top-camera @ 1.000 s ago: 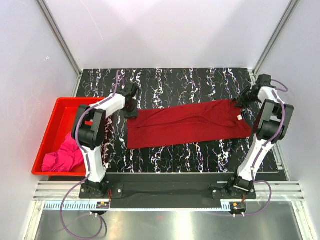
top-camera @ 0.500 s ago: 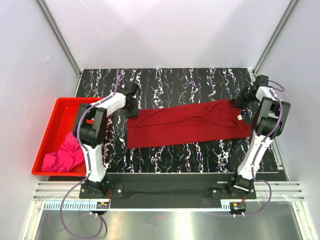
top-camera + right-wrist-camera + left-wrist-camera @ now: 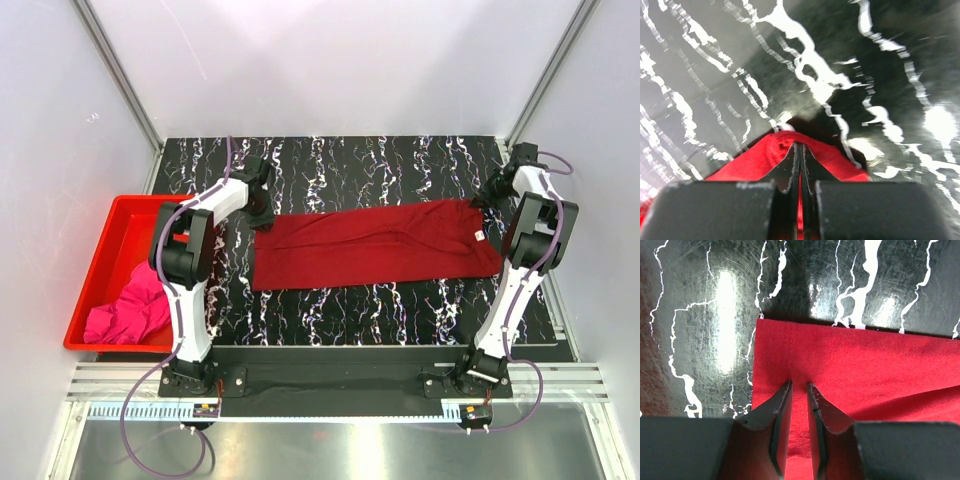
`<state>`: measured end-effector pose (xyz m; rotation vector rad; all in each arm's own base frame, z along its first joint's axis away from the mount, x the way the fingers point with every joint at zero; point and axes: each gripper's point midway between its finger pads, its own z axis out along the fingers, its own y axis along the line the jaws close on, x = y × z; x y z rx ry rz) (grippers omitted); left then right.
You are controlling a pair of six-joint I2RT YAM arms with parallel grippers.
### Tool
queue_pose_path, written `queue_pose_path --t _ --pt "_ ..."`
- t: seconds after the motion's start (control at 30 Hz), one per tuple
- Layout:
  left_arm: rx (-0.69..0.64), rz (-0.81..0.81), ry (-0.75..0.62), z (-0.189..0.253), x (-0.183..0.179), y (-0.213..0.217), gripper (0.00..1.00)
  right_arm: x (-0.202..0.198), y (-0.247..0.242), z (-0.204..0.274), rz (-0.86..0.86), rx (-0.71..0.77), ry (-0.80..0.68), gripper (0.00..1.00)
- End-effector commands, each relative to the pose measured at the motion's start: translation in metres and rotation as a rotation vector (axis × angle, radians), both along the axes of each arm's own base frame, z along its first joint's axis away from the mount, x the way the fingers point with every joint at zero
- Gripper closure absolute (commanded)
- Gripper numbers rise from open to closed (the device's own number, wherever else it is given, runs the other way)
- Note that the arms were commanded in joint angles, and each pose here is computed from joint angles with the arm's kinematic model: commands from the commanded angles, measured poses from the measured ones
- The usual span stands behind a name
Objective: Fold and stack the t-shirts
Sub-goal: Fold the tshirt
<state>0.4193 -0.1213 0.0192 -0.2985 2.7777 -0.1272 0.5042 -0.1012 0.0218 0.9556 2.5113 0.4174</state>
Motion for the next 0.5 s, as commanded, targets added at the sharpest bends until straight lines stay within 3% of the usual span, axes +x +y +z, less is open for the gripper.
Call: queue_pose_path --t 0.0,0.07,0.2,0.23,0.27,0.3,0.47 --pt "0.005 0.02 0.054 -0.022 -0.005 0.005 0.76 0.001 -0.027 0.03 -0.036 -0.158 -0.016 1.0" --pt "0.004 0.023 0.051 -0.022 -0.005 0.005 0.76 0.003 -0.031 0.035 -0.044 -0.175 -0.03 1.0" --pt "-0.011 0.014 0.044 -0.021 -0.003 0.003 0.76 0.012 -0.007 0.041 0.045 -0.068 -0.085 1.0" --pt "-0.012 0.013 0.051 -0.023 -0.005 0.003 0.76 0.013 -0.004 0.043 0.055 -0.06 -0.095 0.95" --pt "-0.019 0.016 0.046 -0.022 -0.004 0.001 0.76 0.013 0.001 0.044 0.062 -0.054 -0.105 0.74" --pt "-0.021 0.015 0.051 -0.024 -0.005 0.001 0.76 0.012 0.004 0.041 0.065 -0.051 -0.111 0.66" --pt "-0.051 0.01 0.051 -0.022 -0.006 -0.004 0.76 0.008 0.008 0.059 0.06 -0.065 -0.157 0.63"
